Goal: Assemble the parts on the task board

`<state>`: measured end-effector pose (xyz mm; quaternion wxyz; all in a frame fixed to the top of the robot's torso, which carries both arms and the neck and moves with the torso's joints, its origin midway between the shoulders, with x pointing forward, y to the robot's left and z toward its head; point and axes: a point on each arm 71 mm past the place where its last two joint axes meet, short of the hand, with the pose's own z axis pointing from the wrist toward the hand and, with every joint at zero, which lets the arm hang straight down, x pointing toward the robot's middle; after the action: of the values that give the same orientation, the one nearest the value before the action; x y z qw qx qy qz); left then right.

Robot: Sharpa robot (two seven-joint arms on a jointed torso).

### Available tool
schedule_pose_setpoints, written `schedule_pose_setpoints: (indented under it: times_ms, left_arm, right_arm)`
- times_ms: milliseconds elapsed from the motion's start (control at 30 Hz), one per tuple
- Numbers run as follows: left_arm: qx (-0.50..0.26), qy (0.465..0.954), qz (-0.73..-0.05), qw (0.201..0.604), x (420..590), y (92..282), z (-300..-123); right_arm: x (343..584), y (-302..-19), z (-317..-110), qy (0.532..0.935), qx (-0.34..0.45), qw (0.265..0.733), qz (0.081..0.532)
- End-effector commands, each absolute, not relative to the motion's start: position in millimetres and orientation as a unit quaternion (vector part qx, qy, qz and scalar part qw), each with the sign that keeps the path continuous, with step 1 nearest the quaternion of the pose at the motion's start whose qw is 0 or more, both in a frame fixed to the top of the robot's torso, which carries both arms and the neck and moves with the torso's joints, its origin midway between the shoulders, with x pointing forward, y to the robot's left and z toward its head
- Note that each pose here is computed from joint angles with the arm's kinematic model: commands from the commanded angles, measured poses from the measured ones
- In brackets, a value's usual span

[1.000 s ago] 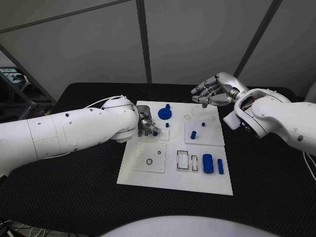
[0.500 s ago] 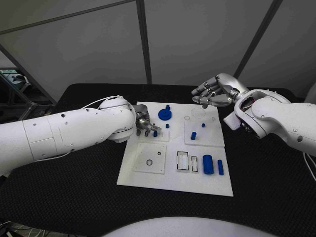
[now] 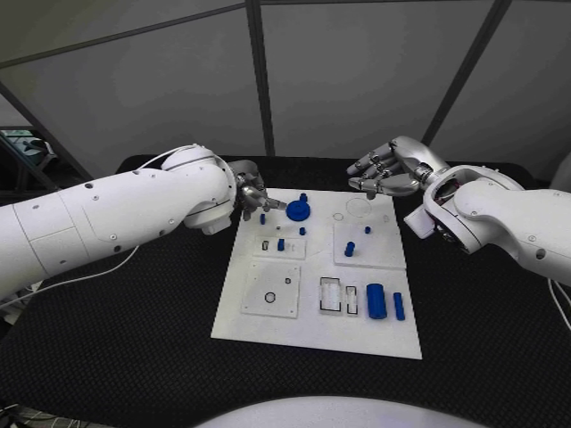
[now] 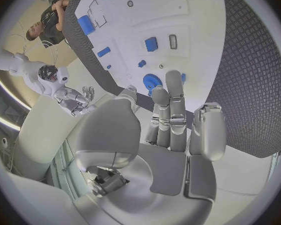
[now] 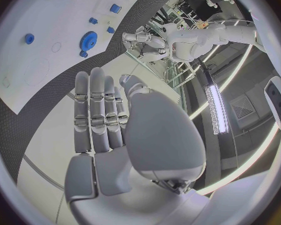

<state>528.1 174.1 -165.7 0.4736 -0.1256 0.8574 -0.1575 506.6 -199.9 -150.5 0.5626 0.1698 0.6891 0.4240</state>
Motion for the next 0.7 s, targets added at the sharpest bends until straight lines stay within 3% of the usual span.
schedule_pose_setpoints:
  times_ms: [33,433,700]
  left_arm:
    - [-0.102,0.881,-0.145,0.438,534.6,178.7,-165.2]
    - [-0.093,0.902,-0.099,0.411,566.7,190.0,-171.2]
    - [-0.091,0.905,-0.086,0.406,574.2,188.5,-179.6]
  right_arm:
    - [506.7,-198.9,-149.2,0.689,0.166,0.562,0.427]
    - [506.4,-197.1,-149.2,0.69,0.165,0.561,0.428]
    - [506.0,-195.7,-148.8,0.688,0.165,0.561,0.429]
